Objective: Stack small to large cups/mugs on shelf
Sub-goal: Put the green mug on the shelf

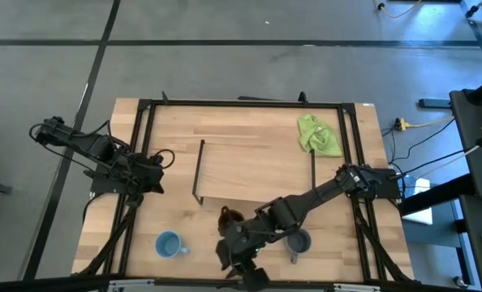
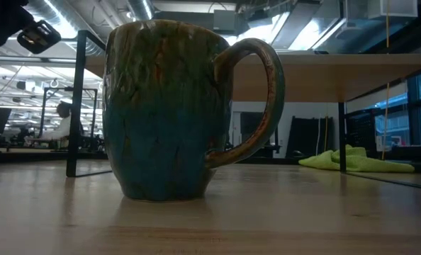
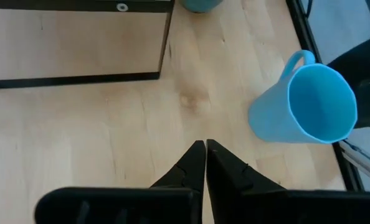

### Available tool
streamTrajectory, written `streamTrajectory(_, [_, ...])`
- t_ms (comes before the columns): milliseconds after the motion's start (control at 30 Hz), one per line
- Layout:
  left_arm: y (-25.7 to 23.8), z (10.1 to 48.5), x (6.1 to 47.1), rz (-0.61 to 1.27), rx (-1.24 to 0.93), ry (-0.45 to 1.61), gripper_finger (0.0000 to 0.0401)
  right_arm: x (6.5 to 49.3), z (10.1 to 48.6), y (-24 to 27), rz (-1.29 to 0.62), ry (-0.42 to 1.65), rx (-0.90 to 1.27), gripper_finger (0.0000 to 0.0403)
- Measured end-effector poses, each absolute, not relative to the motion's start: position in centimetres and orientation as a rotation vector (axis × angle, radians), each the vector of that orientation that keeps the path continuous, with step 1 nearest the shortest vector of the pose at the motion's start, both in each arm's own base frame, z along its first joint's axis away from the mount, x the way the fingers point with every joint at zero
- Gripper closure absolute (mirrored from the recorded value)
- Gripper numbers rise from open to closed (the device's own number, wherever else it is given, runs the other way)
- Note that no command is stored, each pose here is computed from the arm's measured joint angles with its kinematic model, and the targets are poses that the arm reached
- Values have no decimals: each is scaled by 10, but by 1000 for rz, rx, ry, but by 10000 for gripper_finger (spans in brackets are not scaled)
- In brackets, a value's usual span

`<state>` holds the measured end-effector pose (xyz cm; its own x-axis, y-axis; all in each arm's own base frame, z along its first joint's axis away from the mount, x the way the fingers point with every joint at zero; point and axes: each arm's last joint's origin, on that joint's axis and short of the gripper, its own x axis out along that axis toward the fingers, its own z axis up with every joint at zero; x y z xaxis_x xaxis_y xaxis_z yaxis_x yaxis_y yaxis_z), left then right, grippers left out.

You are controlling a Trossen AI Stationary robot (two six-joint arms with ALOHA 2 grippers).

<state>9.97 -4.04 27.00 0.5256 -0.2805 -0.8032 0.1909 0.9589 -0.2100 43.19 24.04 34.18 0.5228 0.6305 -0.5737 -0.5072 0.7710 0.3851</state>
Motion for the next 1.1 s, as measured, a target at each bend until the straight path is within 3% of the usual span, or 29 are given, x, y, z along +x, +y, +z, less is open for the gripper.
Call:
streamTrajectory(233, [-40,270,100,-263,-128,982,397,440,344,232,694,730,224,287])
streamTrajectory(467, [-40,270,100,-243,-166,988,393,434,342,234,767,918,503,287])
streamTrajectory(733, [-40,270,100,-240,-172,989,396,436,336,228,687,876,334,287])
streamTrajectory(967, [-40,270,100,-224,-156,982,394,438,307,200,221,964,-74,287])
streamTrajectory(1100, [-39,270,100,-200,-133,973,390,446,287,197,166,1009,-107,287])
